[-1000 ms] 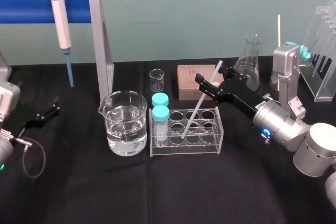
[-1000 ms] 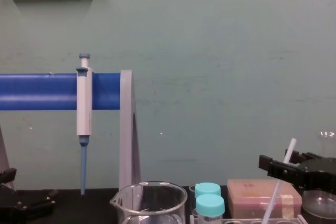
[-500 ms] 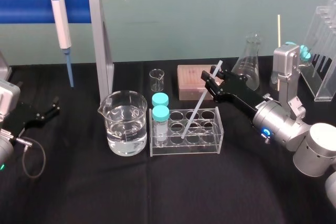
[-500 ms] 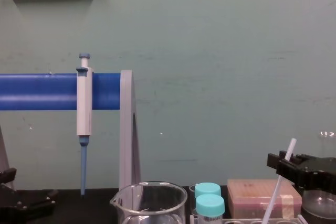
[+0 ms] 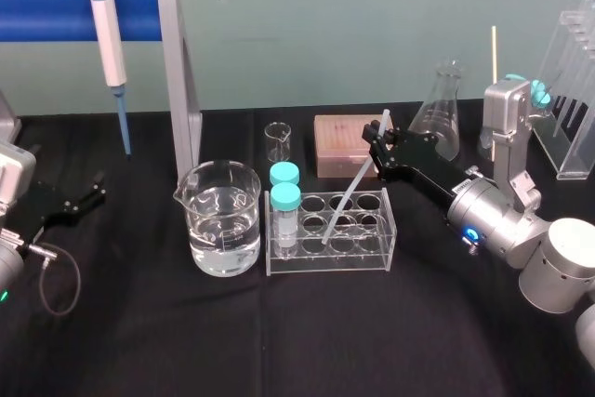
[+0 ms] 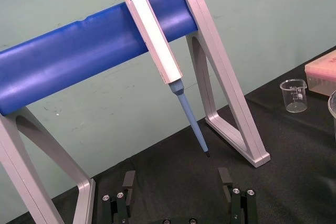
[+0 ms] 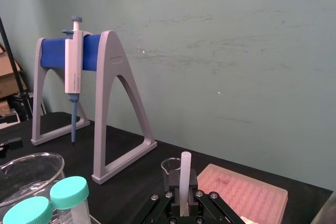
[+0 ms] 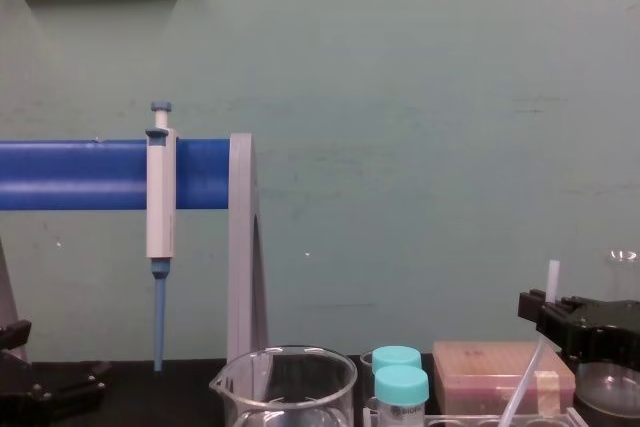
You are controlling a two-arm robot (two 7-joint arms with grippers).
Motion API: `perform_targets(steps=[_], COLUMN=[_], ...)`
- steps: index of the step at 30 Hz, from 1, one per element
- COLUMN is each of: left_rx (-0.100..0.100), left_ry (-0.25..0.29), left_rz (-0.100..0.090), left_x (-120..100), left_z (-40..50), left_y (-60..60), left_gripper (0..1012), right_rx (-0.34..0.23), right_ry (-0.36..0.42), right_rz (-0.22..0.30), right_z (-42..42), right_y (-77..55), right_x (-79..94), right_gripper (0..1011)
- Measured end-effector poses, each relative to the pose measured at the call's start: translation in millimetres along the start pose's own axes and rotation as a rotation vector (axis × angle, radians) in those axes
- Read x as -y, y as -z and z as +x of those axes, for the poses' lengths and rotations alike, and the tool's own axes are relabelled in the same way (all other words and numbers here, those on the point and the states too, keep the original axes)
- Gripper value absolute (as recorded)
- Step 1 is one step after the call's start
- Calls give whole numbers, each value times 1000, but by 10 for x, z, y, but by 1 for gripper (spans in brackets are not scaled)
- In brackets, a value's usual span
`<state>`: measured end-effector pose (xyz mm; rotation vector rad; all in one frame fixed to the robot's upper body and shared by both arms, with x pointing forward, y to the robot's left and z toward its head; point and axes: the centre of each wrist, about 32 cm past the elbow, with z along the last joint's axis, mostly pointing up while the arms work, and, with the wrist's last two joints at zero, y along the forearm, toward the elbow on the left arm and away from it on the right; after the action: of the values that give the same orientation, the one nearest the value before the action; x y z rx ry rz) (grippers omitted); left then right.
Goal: Pick up the stirring rod with one hand, then place it down.
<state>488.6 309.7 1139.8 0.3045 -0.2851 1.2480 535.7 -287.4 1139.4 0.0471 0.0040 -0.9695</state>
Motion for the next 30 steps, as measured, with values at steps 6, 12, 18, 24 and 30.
perform_targets(steps=[6, 12, 18, 24, 30], left_rx=[0, 0, 0, 0, 0], left_ry=[0, 0, 0, 0, 0], left_rz=[0, 0, 0, 0, 0], left_x=[0, 0, 0, 0, 0], left_z=[0, 0, 0, 0, 0], left_y=[0, 0, 0, 0, 0], left_gripper=[1000, 1000, 1000, 1000, 1000], right_rx=[0, 0, 0, 0, -3], right_ry=[0, 0, 2, 0, -16], right_rz=[0, 0, 4, 44, 91], right_z=[0, 0, 3, -3, -16], right_y=[0, 0, -3, -33, -85], right_x=[0, 0, 0, -13, -36], right_gripper=[82, 82, 82, 82, 82])
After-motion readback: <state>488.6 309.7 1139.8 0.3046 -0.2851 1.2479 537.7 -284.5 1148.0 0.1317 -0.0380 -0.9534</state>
